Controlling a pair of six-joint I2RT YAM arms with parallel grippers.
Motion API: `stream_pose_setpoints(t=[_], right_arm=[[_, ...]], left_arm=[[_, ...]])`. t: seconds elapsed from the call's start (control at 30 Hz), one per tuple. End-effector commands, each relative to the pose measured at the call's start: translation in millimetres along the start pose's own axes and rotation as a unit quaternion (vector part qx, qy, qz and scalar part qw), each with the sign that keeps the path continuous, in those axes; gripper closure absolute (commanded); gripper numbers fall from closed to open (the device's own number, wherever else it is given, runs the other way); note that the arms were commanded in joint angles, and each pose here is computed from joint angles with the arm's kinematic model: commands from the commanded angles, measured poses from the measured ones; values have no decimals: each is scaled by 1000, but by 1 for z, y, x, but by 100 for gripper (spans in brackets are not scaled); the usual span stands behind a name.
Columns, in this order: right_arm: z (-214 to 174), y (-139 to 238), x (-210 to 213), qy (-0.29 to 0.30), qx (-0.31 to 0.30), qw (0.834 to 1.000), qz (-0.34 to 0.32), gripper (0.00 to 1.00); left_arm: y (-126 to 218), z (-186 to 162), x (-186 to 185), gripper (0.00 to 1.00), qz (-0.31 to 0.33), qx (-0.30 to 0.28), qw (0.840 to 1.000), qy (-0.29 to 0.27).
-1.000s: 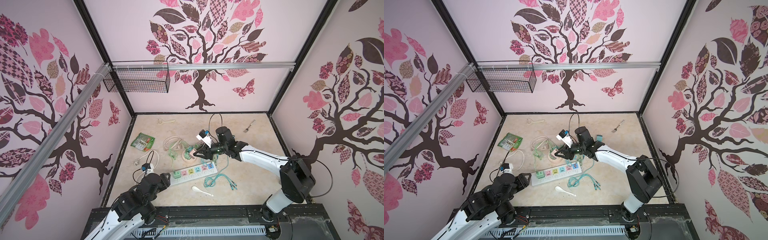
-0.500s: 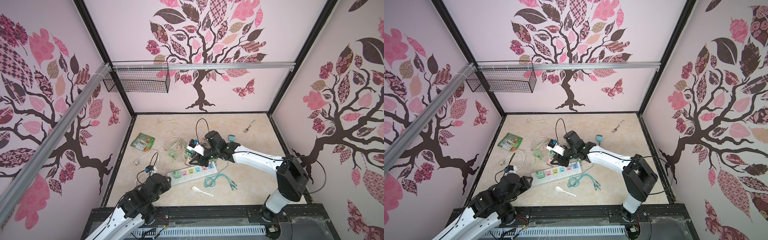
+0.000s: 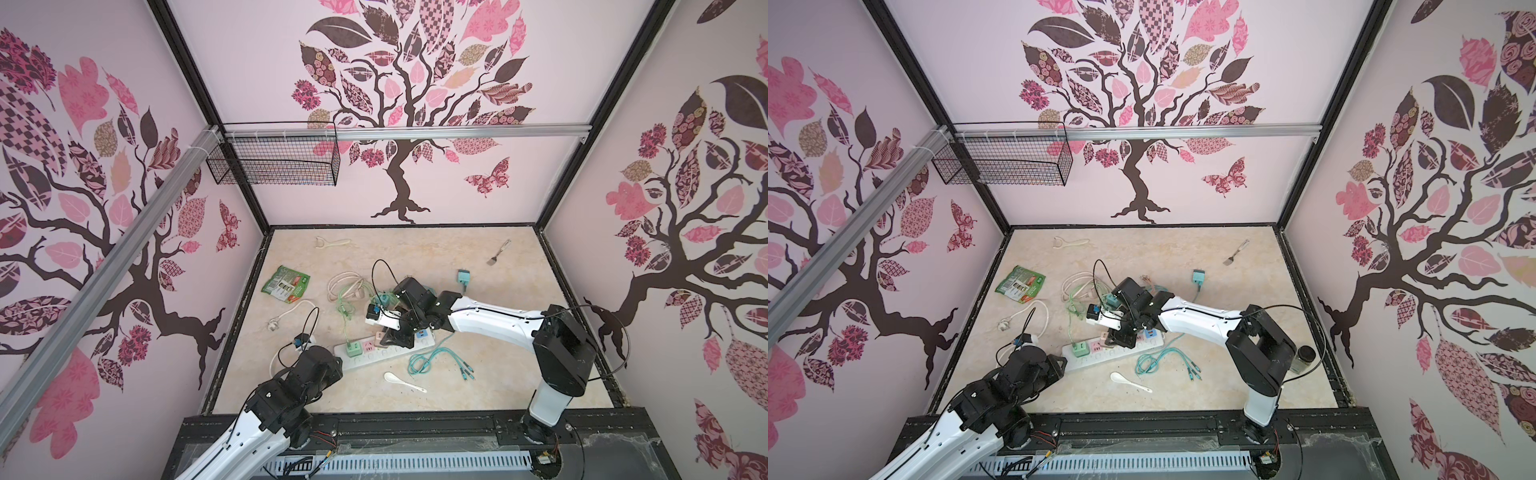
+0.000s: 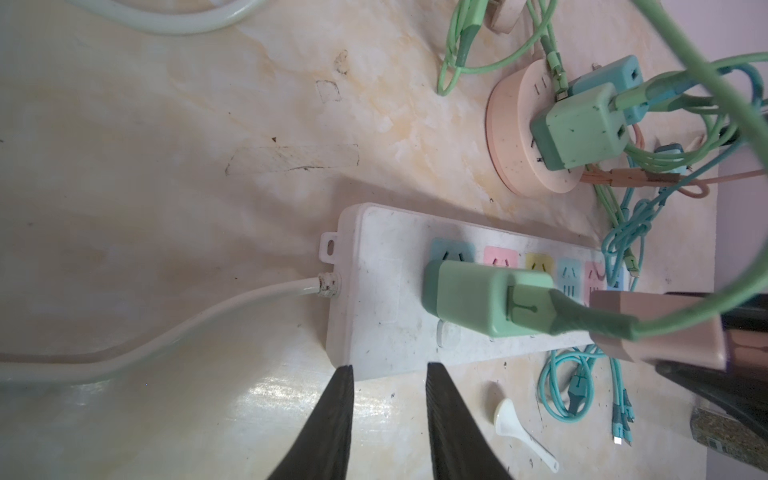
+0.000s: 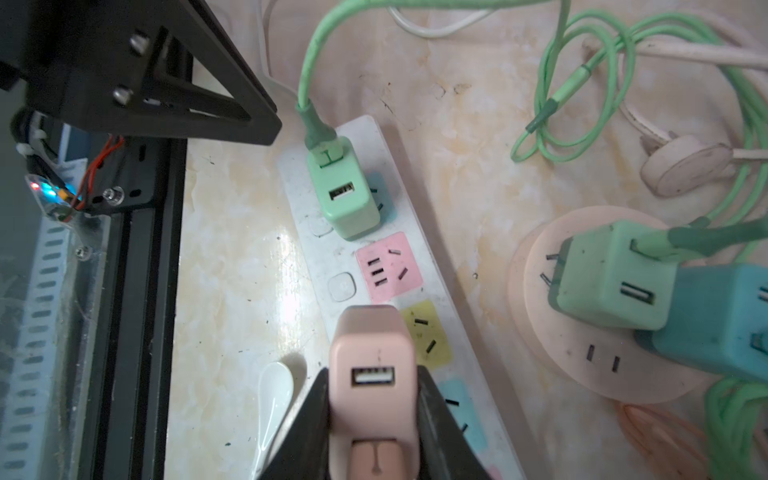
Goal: Insert the plug
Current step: 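Lower the pink charger's prongs toward the outlet beyond the pink outlet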
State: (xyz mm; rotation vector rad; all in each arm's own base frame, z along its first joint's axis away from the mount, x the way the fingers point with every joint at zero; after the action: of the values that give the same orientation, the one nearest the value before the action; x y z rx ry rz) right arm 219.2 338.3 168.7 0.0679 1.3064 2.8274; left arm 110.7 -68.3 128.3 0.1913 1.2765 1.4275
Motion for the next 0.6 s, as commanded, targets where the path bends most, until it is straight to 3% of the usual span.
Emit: stream_pose_setpoints(t=[0.0,0.57], right_arm=[[3,-6,-3,20,24,999,-9,80],[3,-13,-4,36,40,998,-22,80]], left_arm=[[-6,-2,3,68,-4,3,1000,3],[-18,-9,12,68,9,18,1000,6]])
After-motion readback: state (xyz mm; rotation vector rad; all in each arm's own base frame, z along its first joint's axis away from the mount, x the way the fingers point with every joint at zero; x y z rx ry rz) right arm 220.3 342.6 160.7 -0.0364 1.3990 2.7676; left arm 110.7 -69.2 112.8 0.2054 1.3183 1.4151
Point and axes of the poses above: each gripper's point midway between its finger pads, its own y axis back along the fingers, its own x axis along the line the jaws close on, z = x × y, the point moved 8 cm from there along y, back along the fingers, and after that the axes turned 4 degrees about y, right-handed, at the moved point
